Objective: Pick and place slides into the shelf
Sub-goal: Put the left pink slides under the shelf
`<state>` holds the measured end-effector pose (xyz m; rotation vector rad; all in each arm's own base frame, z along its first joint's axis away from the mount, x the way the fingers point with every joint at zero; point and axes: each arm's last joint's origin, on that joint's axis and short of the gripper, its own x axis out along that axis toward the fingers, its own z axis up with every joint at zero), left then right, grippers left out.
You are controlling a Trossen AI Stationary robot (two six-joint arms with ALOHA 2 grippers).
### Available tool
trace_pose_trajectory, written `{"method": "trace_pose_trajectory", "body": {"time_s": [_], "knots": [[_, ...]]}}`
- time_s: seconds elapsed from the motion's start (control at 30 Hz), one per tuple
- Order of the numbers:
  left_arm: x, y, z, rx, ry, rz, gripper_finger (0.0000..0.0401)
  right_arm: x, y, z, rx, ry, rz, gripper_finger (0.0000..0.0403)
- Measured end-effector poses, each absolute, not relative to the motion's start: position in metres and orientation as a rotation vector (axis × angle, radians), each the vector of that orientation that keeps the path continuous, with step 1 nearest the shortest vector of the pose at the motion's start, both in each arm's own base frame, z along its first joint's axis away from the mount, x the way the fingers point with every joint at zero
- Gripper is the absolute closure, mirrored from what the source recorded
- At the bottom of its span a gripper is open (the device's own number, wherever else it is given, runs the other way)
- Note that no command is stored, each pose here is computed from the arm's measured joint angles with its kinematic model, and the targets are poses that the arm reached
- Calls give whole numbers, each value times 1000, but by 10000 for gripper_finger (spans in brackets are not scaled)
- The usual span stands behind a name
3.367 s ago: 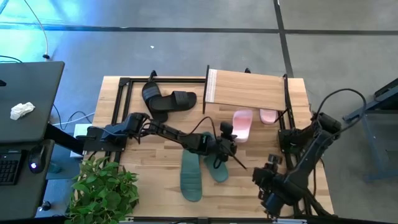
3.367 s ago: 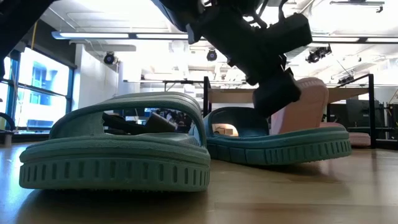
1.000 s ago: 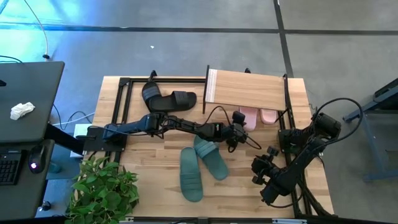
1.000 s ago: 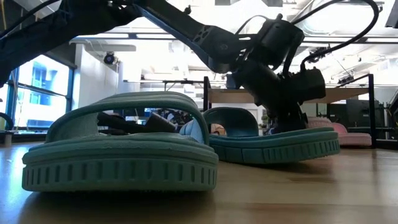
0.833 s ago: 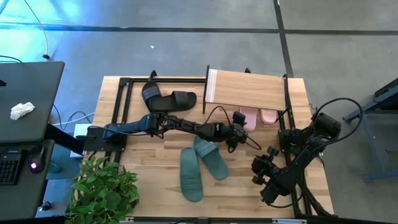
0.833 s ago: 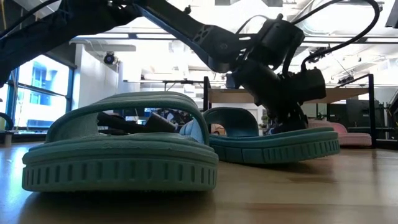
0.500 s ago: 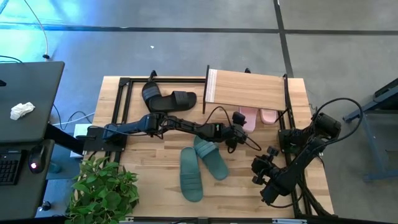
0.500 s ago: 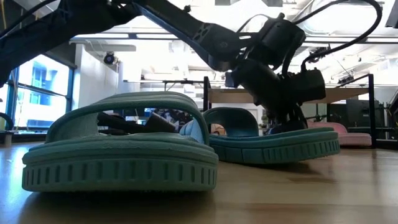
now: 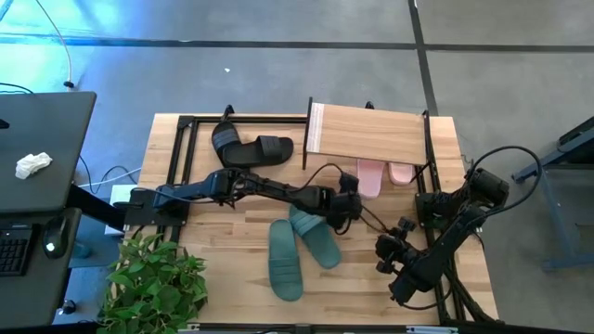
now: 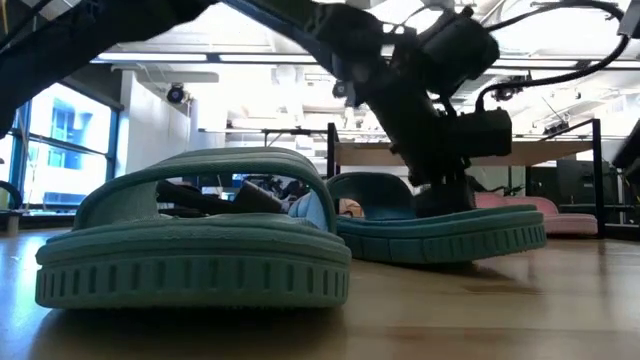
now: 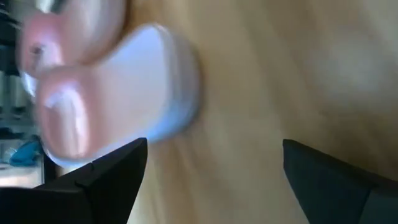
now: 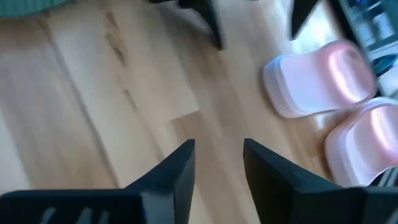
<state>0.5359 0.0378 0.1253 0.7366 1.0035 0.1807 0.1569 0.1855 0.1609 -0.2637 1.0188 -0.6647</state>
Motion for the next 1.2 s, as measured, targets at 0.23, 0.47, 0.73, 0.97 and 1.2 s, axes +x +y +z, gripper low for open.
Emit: {"method": "trace_pose_trajectory", "body": {"time_s": [0.23,0.47,0.73,0.97,1.2], "knots": [[519,18,134,765,1156,102,51,166,168,165,-374,1072,-728,234],[517,9,133,807,1184,112,73,192,143,164,-461,1125,-745,231],[510,15,154,830,1209,158,99,198,139,165,-503,1054,-750,230],[504,25,186,870,1184,243,112,182,157,171,-422,961,-718,230],[497,63,206,819,1178,323,112,170,164,172,-379,973,-718,231]]}}
